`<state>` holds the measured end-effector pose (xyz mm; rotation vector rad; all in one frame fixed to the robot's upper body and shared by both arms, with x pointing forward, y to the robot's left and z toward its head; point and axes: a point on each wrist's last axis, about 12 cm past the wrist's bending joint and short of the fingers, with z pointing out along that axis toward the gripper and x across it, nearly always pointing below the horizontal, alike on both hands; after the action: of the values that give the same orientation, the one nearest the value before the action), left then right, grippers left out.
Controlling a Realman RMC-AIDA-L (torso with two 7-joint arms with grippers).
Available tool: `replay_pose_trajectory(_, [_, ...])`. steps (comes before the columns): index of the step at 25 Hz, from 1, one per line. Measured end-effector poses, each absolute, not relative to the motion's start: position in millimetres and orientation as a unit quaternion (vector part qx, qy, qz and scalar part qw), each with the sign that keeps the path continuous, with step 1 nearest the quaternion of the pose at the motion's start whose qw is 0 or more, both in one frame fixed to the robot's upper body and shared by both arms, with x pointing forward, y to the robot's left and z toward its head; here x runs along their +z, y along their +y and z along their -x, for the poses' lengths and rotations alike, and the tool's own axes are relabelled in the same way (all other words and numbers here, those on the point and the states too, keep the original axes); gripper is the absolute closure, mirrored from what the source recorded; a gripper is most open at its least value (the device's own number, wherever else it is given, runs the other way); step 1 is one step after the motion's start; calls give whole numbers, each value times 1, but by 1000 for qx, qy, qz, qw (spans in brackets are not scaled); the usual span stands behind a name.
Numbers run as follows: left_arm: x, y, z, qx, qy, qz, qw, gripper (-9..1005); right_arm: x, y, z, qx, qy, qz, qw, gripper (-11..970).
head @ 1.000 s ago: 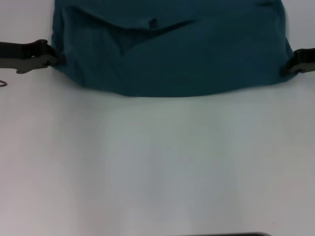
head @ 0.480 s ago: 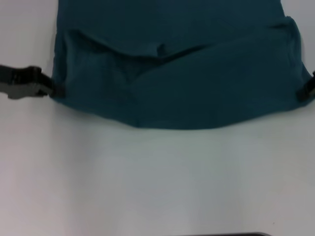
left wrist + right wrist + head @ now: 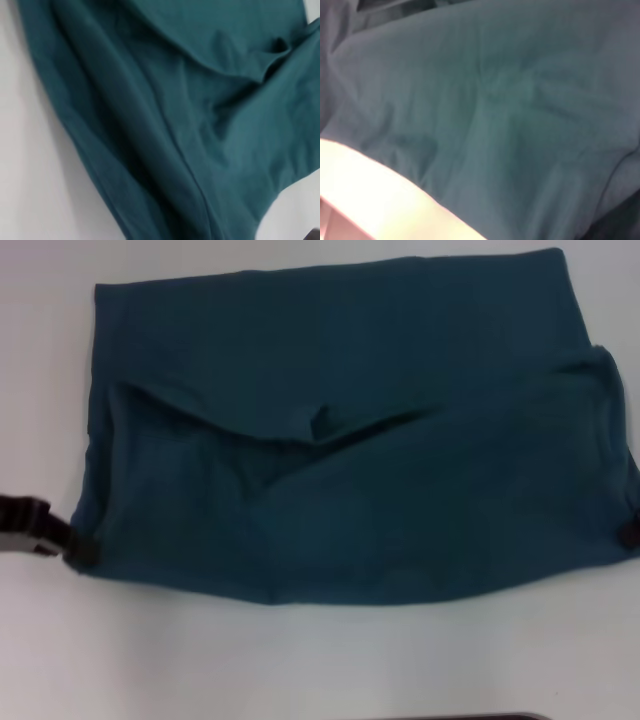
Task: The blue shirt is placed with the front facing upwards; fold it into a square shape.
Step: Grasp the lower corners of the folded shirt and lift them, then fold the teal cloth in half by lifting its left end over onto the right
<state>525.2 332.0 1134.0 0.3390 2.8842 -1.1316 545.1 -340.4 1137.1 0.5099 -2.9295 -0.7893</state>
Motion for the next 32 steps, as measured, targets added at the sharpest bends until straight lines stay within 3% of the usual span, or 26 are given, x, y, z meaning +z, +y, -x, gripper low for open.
replay_pose_trajectory(10, [1130,336,-512,-351,927,-126,-35,981,1125,-335,-526,-266,-942,-188,83,914])
replay_pose_trajectory(17, [1131,333,-510,-367,917,-151,-28,980,1128,-334,-528,-277,-937,-201,69,913])
replay_pose_trajectory(25, [1154,322,-533,-390,901,-189,19,979,1166,-342,-557,-299,-929,-215,-30,913])
replay_pose_trajectory(32, [1169,316,-566,-364,918,-143,58,978,1180,-364,-574,-278,-943,-159,-93,913])
